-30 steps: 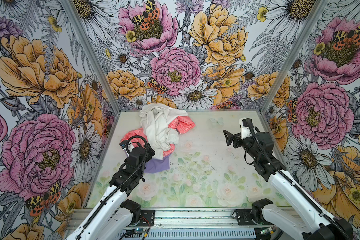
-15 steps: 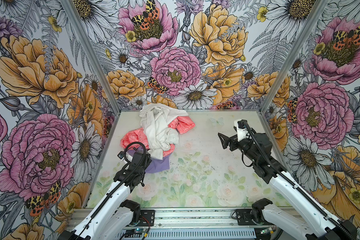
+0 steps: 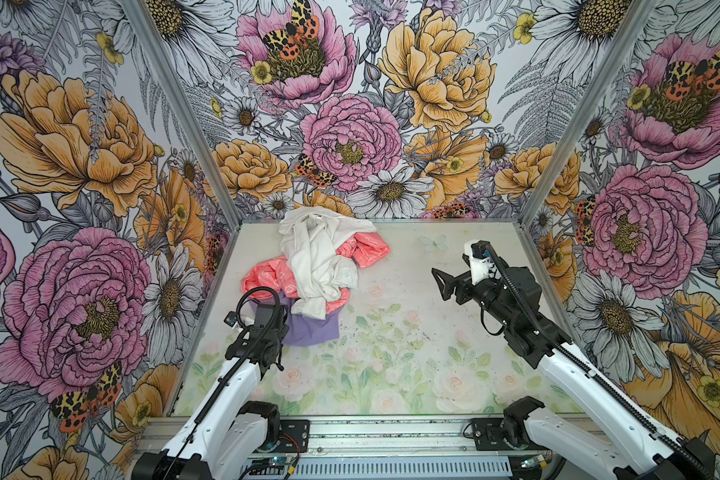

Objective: Pick out a specific cloth from the pile
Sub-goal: 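Reach the left gripper down to the purple cloth edge while the right arm rises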

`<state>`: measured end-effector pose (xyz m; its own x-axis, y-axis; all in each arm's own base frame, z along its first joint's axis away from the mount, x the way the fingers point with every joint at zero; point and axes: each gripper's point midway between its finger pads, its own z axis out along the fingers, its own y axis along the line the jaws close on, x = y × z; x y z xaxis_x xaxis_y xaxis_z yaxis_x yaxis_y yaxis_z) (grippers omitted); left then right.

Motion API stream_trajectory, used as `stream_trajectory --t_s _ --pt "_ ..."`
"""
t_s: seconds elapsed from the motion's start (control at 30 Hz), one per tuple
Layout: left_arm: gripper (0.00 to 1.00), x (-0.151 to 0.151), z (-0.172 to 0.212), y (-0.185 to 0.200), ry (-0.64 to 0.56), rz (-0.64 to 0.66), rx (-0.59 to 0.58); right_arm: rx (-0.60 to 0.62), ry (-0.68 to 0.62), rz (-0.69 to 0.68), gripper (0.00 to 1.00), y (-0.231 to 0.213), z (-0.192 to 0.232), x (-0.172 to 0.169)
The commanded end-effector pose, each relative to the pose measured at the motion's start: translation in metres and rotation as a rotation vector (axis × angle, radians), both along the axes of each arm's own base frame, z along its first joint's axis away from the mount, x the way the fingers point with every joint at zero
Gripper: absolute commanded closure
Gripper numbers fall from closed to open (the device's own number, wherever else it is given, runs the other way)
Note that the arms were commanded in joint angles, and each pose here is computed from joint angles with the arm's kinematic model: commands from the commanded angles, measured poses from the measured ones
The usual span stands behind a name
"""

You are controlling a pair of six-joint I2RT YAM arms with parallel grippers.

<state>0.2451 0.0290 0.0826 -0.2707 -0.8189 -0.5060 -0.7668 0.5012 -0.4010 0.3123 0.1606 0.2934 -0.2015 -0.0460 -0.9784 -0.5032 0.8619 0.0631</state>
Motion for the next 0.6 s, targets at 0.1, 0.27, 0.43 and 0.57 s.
stream_trajectory --t_s 0.1,0.27,0.43,0.57 --pt "0.47 0.015 -0.015 -0.01 0.008 -0.043 -0.058 0.026 -0.018 -0.01 0.01 0.002 0.016 -0.001" --pt "0.48 0.023 -0.028 -0.012 0.044 -0.057 -0.075 0.025 -0.011 -0.016 0.0 0.002 0.014 -0.002" --pt "0.53 0.024 -0.041 -0.012 0.101 -0.052 -0.09 0.028 -0.011 -0.028 0.01 0.0 0.014 -0.002" --pt "0.66 0.027 -0.046 -0.012 0.101 -0.045 -0.095 0.024 -0.006 -0.034 0.0 0.0 0.011 -0.001"
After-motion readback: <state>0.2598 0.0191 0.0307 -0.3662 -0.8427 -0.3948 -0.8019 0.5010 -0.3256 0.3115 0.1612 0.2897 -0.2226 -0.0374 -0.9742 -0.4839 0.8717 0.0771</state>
